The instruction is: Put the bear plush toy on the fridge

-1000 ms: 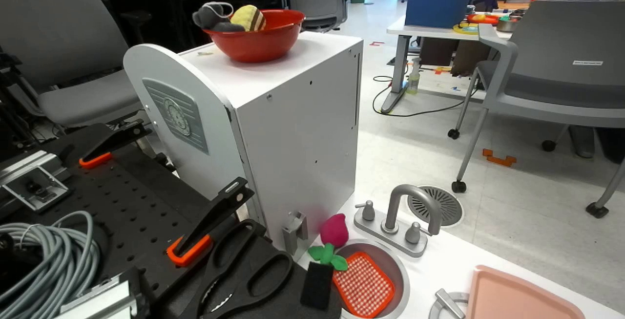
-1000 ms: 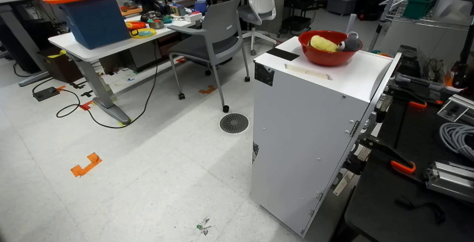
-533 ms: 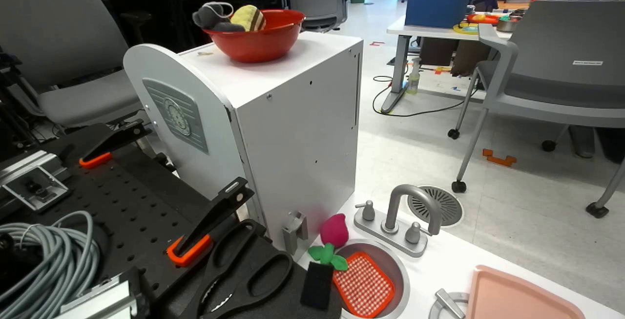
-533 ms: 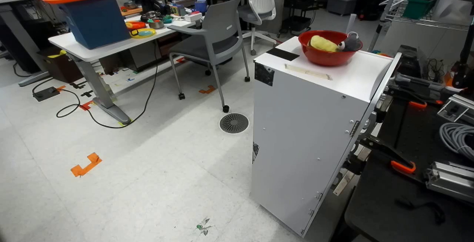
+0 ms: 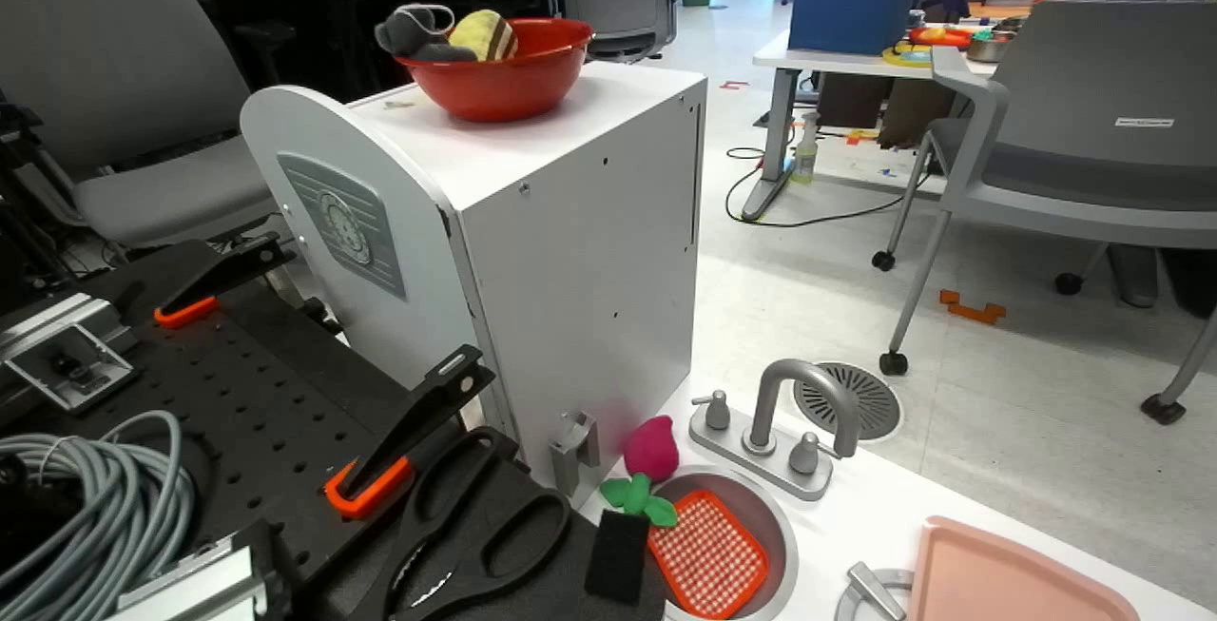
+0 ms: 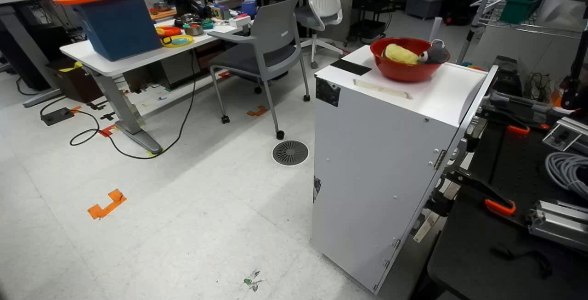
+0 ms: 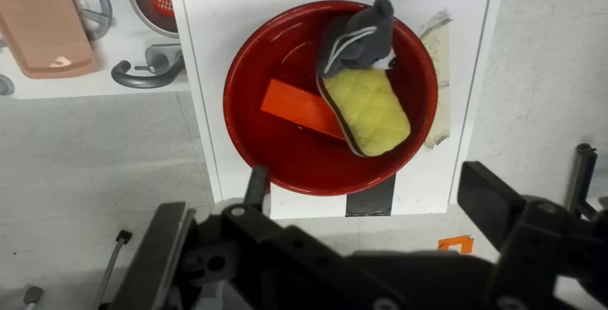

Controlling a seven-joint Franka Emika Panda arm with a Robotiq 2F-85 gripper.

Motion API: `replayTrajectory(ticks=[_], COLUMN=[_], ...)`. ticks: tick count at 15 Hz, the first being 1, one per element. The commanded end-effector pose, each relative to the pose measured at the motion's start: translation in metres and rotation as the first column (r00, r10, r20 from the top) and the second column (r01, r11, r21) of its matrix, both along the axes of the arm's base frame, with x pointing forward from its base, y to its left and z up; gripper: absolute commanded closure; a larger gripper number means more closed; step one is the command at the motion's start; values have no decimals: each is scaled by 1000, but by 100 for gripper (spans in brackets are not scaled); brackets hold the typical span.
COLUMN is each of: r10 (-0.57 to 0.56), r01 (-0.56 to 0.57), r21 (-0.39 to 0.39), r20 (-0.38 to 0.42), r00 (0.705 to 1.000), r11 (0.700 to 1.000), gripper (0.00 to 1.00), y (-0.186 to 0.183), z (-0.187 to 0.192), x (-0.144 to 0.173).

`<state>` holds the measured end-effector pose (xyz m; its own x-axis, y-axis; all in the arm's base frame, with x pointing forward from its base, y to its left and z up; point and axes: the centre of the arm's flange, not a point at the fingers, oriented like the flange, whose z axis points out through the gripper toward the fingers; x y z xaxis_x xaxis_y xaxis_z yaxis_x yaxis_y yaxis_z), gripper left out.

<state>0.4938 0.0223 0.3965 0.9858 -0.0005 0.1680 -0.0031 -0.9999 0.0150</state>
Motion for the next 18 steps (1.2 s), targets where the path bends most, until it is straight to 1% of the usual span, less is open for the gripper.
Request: replayTrajectory(ticks=[1, 5, 7, 8, 9, 13, 18], r10=[30, 25, 26, 33, 18, 24, 33], r01=[-31, -24, -25, -31, -16, -21, -24], r21=[55, 100, 106, 121, 90, 98, 103], r20=[20, -8, -14, -18, -25, -25, -84], r00=[999, 1000, 1000, 999, 1000, 999, 996], r11=[998, 995, 994, 992, 996, 995, 994], gripper=[0, 0, 0, 0, 0, 0, 0], y=[2, -9, -13, -14, -9, -11, -13], z=[-8, -18, -19, -17, -19, -19, -32], x=[-4, -6, -9, -13, -9, -10, 6])
